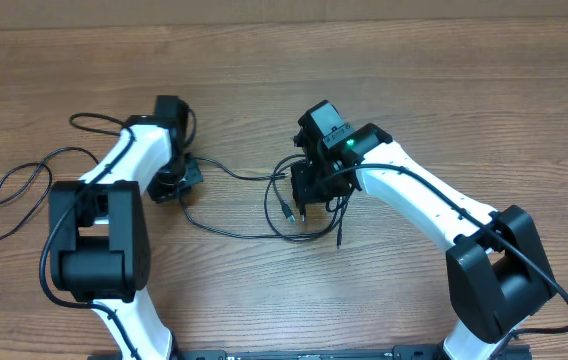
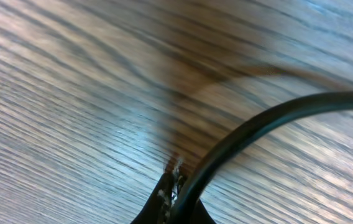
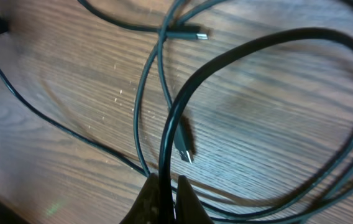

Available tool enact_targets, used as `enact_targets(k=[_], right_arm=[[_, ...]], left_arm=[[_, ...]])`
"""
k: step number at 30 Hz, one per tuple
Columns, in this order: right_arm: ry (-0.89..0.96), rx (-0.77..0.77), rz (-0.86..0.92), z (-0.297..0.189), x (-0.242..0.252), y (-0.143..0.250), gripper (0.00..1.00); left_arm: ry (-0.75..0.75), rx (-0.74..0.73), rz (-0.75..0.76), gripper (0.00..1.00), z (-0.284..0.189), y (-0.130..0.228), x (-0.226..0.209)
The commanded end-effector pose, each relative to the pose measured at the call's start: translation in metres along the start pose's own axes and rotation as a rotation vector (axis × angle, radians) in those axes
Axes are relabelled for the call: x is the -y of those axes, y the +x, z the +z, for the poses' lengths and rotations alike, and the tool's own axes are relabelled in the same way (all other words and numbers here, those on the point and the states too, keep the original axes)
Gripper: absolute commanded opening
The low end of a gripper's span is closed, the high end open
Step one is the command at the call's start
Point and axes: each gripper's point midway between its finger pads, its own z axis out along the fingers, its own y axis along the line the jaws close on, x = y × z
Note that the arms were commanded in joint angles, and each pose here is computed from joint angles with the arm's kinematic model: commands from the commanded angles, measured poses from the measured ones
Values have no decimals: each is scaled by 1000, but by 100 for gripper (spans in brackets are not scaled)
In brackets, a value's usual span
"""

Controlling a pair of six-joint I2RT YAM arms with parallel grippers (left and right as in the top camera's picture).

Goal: Untangle cables

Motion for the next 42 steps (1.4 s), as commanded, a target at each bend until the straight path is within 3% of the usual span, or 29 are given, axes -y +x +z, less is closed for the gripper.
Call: enact_targets(k=[1, 27, 42], right_arm=[[-37, -28, -11, 8, -8, 10, 4], [-122, 9, -205, 25, -59, 18, 4], [-134, -11, -176, 28, -66, 25, 4]], left_arm=[[38, -164, -70, 4, 35, 29, -9], [27, -179, -185, 4, 39, 21, -39], [11, -170, -181, 4, 40, 20, -41]])
